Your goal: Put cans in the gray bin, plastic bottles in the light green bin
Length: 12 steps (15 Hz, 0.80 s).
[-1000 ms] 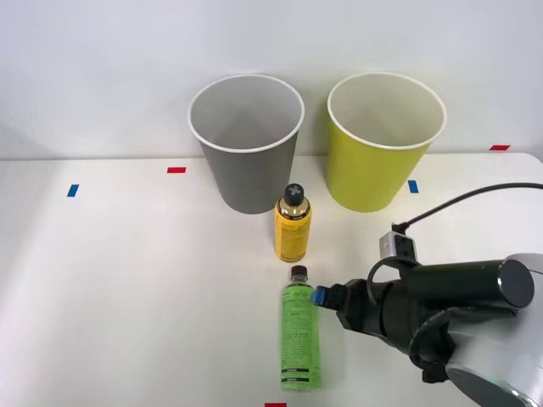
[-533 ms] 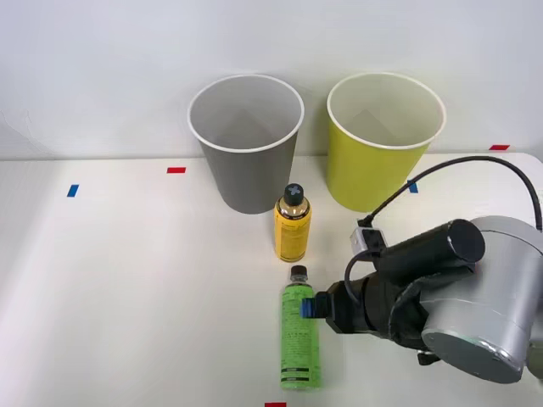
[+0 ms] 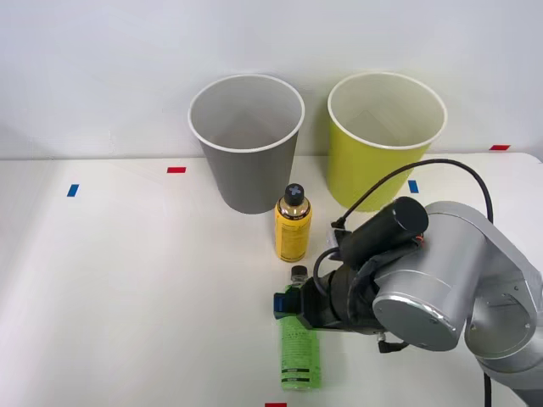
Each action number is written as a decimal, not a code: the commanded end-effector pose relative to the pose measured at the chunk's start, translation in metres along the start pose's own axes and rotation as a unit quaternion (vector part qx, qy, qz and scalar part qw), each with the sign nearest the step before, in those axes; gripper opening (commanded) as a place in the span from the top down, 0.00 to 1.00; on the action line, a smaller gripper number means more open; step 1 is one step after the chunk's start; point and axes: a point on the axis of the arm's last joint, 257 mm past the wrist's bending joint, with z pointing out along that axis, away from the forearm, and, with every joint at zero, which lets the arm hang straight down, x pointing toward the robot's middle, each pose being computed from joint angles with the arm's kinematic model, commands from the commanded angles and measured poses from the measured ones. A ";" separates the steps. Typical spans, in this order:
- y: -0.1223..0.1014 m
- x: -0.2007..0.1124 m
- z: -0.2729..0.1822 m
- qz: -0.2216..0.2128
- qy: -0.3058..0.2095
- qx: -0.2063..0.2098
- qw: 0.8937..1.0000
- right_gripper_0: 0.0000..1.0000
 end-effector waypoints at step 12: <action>0.005 -0.012 0.045 0.012 -0.027 0.056 0.998 0.00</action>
